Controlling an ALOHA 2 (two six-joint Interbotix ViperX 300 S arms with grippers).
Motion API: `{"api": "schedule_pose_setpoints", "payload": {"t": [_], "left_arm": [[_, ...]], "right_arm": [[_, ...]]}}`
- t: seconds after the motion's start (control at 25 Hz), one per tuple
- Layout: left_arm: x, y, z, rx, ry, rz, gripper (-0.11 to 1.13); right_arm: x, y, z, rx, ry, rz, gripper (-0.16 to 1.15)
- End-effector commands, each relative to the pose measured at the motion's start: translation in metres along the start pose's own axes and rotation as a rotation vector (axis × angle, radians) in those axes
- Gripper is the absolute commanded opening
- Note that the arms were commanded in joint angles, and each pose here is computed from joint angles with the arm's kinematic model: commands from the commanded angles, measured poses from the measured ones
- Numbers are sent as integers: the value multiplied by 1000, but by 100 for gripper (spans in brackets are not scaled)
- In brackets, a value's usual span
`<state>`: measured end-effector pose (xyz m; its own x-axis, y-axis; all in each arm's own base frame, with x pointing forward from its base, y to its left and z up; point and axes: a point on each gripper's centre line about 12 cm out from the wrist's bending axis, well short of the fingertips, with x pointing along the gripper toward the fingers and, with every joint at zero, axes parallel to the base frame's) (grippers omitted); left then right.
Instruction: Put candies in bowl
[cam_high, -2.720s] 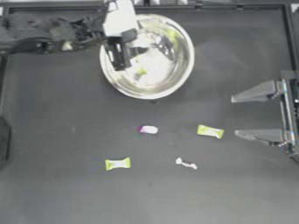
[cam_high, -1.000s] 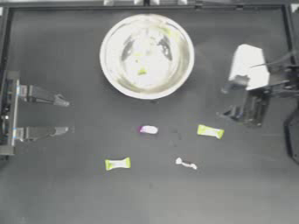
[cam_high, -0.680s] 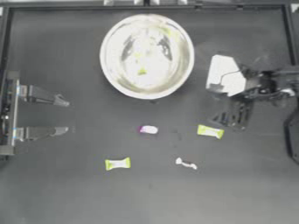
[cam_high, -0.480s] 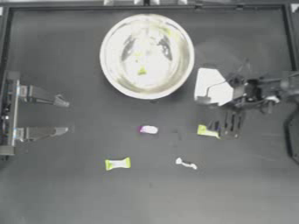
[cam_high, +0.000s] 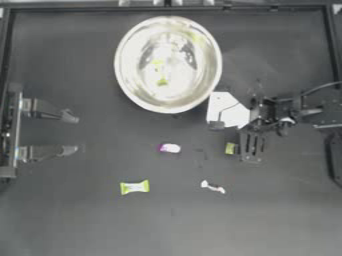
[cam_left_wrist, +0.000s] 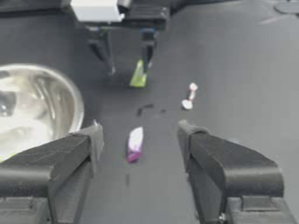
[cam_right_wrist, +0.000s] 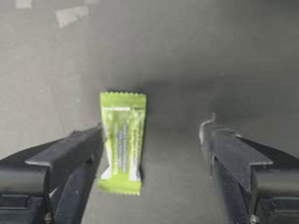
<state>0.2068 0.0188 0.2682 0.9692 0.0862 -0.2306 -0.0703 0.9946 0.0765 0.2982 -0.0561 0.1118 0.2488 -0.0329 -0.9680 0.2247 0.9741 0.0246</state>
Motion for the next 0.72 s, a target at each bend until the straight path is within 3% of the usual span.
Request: {"api": "schedule_pose_setpoints", "payload": {"t": [0.04,0.52,0.64,0.72], "left_arm": [[0,1,4,-5,-15,3,88],[0,1,5,-5,-16,4,88],[0,1,5,-5,-15,4,88],[1,2,4,-7,-12,8,88]], "right_arm": [[-5,6,8,0,-28,15,95],[11,11,3,-1,26,23,91],[11,12,3,1,35,27,79],[10,14,1,-4,49,29,60]]}}
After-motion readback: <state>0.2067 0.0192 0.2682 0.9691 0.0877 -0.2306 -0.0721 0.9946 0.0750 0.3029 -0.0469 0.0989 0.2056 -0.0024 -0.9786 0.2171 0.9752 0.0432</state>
